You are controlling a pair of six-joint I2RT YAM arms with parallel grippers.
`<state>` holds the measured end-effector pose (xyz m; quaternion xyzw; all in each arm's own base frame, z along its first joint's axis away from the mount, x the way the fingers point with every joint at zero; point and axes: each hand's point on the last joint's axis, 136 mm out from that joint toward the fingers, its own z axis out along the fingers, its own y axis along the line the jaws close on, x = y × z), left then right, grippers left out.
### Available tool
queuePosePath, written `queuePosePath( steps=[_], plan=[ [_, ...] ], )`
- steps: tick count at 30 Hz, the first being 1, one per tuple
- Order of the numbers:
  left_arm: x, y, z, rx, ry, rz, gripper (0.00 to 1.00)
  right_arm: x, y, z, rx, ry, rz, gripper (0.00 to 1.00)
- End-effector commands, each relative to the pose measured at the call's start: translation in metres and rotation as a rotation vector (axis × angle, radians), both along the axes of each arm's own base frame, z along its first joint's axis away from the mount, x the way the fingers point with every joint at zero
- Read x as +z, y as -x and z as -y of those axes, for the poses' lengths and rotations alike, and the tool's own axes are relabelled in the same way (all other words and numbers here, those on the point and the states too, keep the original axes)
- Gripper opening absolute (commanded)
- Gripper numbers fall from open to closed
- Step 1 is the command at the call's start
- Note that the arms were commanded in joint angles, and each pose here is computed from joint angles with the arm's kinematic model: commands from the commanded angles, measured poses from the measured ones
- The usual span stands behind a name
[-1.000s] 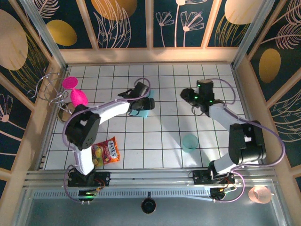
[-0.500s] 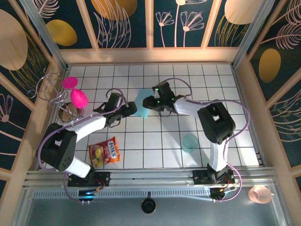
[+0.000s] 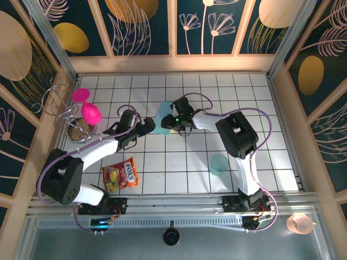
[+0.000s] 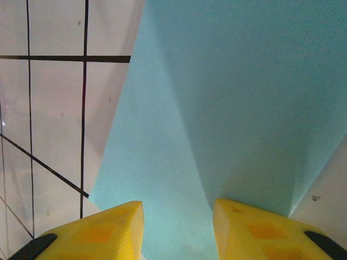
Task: Fold a paper plane with a square sheet of paper (pick it up from the middle)
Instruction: Move the paper to the center of the table, then third fold the triangle at the center of the table.
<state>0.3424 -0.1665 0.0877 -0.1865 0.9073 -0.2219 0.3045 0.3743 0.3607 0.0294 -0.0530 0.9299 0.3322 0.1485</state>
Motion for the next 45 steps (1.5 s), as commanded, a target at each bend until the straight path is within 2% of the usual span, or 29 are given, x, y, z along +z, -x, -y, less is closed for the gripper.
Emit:
queuePosePath(
  steps=[1,5,8,13,16,23,24,31,40,45],
  plan=[
    [0.016,-0.005,0.011,-0.023,0.071,0.022,0.99,-0.027,0.023,0.037,0.033,0.129,-0.068,0.39],
    [0.018,-0.010,0.022,-0.055,0.100,0.018,0.99,-0.022,0.036,0.060,0.085,0.166,-0.039,0.37],
    [0.017,-0.012,0.034,-0.097,0.146,0.013,0.98,-0.001,0.040,0.059,0.133,0.135,0.014,0.34],
    [0.016,-0.014,0.054,-0.166,0.227,0.007,0.98,0.063,0.016,0.065,-0.022,-0.013,0.137,0.36],
    [0.011,-0.012,0.063,-0.197,0.265,-0.011,0.95,0.075,0.014,0.064,-0.088,-0.095,0.128,0.38],
    [0.007,-0.007,0.075,-0.223,0.343,-0.054,0.83,0.052,0.008,0.058,-0.142,-0.109,0.037,0.37],
    [0.006,-0.006,0.076,-0.222,0.349,-0.063,0.81,0.048,-0.001,0.067,-0.165,-0.105,0.030,0.37],
    [-0.006,0.000,0.078,-0.227,0.338,-0.121,0.69,0.018,-0.004,0.061,-0.146,-0.079,-0.059,0.37],
    [-0.023,0.012,0.087,-0.261,0.334,-0.187,0.63,-0.015,0.003,0.070,-0.134,-0.011,-0.113,0.35],
    [-0.030,0.010,0.092,-0.268,0.336,-0.222,0.55,-0.025,0.006,0.080,-0.128,0.020,-0.124,0.35]
  ],
)
